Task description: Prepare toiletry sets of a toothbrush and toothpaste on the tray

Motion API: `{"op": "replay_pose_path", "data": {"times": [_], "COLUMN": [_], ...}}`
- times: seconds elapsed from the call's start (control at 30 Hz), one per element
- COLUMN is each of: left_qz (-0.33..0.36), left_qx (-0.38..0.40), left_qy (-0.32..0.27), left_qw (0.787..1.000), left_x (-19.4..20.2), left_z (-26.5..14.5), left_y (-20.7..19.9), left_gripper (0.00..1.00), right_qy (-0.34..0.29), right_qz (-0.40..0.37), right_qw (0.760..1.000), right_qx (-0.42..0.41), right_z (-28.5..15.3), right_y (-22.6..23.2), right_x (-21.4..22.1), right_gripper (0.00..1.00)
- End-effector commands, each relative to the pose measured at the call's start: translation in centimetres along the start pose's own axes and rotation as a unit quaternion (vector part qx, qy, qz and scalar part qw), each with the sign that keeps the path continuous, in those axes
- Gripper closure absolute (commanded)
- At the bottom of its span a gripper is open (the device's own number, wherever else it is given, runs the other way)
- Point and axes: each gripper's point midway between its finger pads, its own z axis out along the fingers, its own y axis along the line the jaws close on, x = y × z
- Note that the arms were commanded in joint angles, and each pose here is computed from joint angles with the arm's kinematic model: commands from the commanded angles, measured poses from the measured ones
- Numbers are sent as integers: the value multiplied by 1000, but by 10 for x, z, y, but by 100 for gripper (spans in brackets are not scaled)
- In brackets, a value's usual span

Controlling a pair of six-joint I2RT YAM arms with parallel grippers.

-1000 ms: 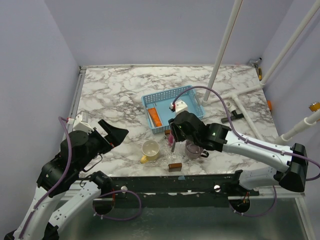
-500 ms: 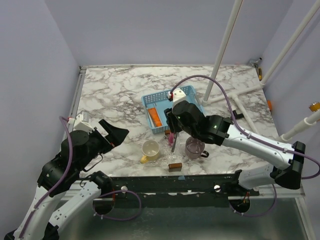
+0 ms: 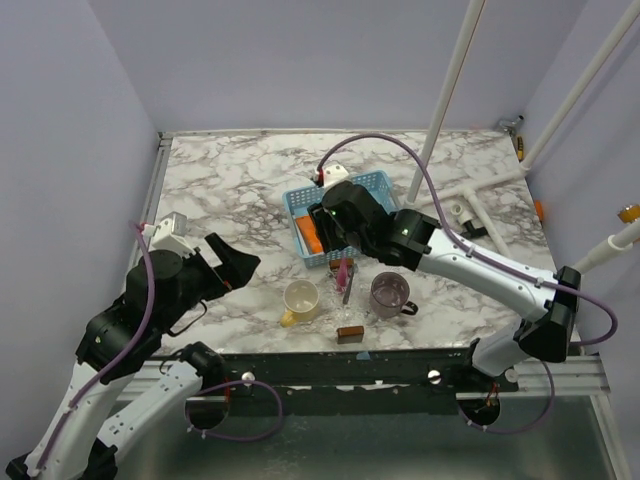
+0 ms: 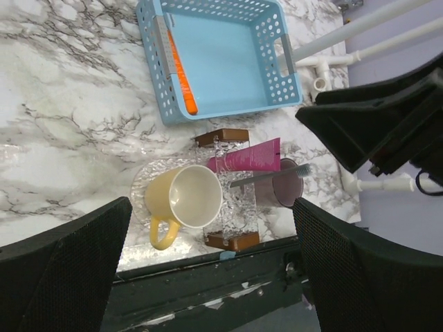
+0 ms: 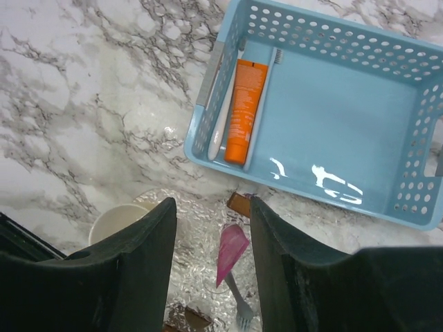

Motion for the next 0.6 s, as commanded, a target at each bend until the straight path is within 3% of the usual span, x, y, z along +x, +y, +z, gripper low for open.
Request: {"op": "replay_pose_path", "data": {"times": [0.0,0.27,0.57], "left_qz": [57,129,193], "left_qx": [-7,-5,-1], "left_qy": [-10,4,12], "left_qw": [998,992,981], "left_x": [-12,-7,6], "left_z": [-3,13,26], "left_y": [-2,1,16], "left_gripper": [1,1,1], "right_qy": [16,5,50], "right_qz": [21,60,79], "right_qw": [999,997,992], "right_qx": [-21,-49,-83], "right_z": [15,54,104], "right_y": [-8,-45,-42], "right_x": [-8,-26,6], "right_gripper": [50,49,47]}}
